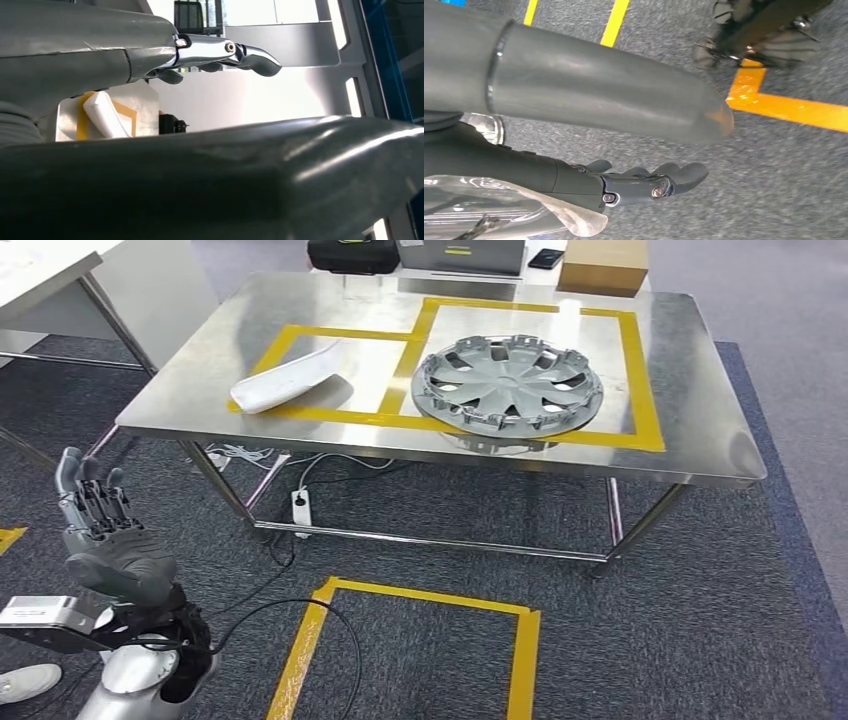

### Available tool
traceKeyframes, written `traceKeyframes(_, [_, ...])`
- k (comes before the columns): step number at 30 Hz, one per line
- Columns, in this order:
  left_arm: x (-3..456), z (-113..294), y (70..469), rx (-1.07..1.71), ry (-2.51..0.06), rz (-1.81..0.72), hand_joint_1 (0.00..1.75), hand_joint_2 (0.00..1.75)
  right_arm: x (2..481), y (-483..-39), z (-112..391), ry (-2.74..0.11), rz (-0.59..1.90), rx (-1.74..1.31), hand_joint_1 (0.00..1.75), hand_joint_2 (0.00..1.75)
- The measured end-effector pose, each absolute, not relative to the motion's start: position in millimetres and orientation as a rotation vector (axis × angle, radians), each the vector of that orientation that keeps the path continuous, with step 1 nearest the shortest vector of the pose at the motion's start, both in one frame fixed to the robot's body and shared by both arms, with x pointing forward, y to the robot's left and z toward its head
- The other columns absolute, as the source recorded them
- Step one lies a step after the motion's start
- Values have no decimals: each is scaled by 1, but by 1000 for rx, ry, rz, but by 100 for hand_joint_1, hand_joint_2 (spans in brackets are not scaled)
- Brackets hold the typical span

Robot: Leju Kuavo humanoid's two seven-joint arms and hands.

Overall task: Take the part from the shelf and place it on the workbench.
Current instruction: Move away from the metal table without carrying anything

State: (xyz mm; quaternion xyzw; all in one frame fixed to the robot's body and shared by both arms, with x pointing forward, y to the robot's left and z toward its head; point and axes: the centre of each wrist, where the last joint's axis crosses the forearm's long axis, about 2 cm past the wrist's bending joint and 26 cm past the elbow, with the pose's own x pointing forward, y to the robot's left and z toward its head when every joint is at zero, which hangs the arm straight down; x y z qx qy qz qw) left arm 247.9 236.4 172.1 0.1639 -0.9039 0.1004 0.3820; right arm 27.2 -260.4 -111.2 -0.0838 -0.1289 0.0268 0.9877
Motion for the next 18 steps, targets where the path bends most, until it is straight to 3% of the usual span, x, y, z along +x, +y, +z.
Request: traceKeyframes(18, [248, 172, 234, 386, -2301, 244, 0, 0, 27, -263, -111, -238, 14, -181, 0, 0])
